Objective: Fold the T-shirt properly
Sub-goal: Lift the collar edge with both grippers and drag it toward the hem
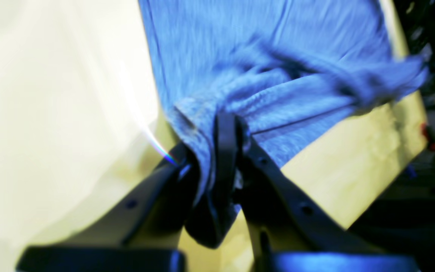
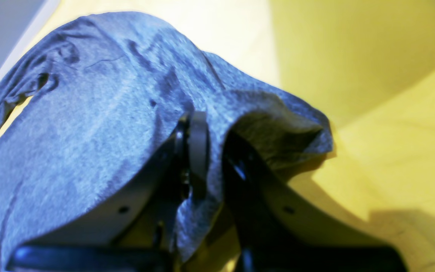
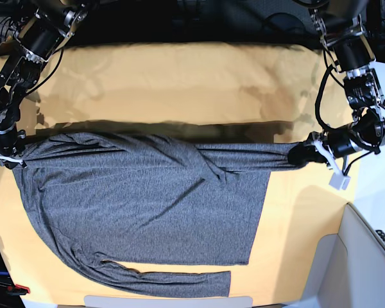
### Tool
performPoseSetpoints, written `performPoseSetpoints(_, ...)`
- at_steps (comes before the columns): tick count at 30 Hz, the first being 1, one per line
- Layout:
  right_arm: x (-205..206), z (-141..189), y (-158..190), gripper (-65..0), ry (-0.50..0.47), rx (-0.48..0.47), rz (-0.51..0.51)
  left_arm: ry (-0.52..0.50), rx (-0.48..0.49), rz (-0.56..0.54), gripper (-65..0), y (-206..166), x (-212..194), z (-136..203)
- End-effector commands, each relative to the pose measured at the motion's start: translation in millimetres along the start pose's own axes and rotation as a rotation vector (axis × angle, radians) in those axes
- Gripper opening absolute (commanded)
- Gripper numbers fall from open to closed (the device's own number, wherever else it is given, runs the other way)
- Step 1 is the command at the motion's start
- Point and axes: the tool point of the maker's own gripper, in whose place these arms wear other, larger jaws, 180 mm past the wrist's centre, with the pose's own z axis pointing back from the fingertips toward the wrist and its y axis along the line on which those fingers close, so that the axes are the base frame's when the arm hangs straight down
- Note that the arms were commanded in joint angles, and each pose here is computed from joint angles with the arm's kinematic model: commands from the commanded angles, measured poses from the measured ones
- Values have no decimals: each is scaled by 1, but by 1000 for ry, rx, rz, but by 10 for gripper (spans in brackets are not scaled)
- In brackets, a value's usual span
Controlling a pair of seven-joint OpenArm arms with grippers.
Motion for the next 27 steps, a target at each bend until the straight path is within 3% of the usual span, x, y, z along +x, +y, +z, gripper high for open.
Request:
performPoseSetpoints(1,30,4,5,-650,-77,15,21,-56,11,-59,-647,-5,22,12)
performPoseSetpoints(5,35,1,-4,-650,-50,-5,25,-58,9,-78,-647,-11,23,12)
performPoseSetpoints(9,30,-17,8,-650,18,16,-34,-66,-9,-35,-647,-5,33,5)
performPoseSetpoints(17,-8,-67,31,-650,195,37,-188,-42,-126,207,-647,13,54,-35)
performPoseSetpoints(20,-17,-76,29,-650,197,24,-210,-42,-146,261,-647,16,56,-43)
performPoseSetpoints(27,-14,-78,25,-650,159,11,-214,-52,-148,268,-647,16,60,-43)
